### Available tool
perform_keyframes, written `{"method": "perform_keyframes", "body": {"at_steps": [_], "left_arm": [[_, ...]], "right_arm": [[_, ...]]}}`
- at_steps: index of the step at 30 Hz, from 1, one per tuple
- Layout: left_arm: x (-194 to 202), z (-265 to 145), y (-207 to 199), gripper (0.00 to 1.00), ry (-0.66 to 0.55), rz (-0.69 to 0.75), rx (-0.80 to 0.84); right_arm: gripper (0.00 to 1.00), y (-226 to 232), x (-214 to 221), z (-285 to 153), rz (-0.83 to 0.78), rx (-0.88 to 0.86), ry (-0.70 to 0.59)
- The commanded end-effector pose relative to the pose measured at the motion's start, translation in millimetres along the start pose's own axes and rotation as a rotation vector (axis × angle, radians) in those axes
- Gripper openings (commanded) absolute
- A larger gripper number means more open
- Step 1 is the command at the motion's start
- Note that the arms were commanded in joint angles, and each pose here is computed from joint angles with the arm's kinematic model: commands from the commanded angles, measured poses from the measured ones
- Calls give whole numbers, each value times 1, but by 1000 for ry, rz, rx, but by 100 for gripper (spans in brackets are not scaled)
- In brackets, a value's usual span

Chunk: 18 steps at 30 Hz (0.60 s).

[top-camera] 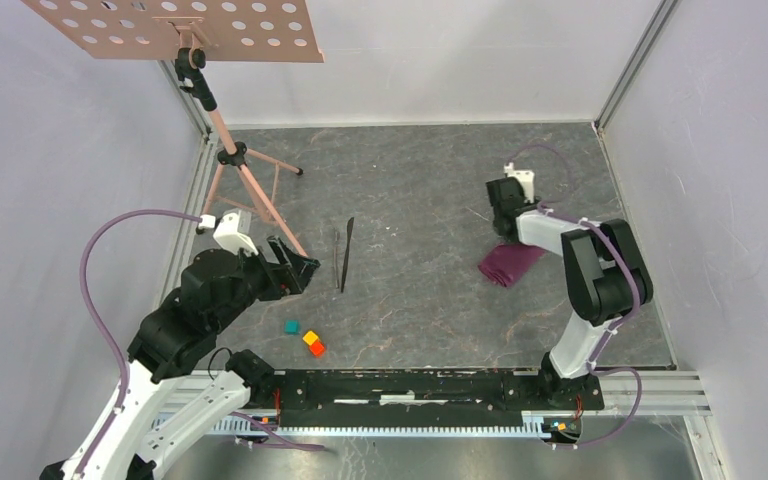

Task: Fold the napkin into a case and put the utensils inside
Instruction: Move the smaller rectangle folded napkin to the center of the board.

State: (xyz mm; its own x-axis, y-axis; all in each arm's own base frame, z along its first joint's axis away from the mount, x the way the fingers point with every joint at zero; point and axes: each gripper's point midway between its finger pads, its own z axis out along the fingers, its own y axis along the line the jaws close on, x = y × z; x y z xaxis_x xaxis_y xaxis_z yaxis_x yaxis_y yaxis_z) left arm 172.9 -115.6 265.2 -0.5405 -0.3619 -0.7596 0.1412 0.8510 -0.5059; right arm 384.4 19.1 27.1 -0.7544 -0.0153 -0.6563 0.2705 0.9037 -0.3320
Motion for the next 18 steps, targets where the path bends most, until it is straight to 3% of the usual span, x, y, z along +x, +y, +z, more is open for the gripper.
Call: {"method": "perform_keyframes", "body": {"at_steps": [1,9,13,18], "left_arm": [[-13,-2,-14,90,-24,51,54],[-15,6,-24,90,-11,66,88],[-15,6,-25,90,-11,68,97],[-15,-1,-25,90,-21,64,104]], "right_arm": [[57,-29,-6,15,-13,16,32],[74,25,-52,-44,-98,-280,-138],[75,61,-38,-39,-175,-352,-62],[72,71,-7,-35,-208,-359,-13]]}}
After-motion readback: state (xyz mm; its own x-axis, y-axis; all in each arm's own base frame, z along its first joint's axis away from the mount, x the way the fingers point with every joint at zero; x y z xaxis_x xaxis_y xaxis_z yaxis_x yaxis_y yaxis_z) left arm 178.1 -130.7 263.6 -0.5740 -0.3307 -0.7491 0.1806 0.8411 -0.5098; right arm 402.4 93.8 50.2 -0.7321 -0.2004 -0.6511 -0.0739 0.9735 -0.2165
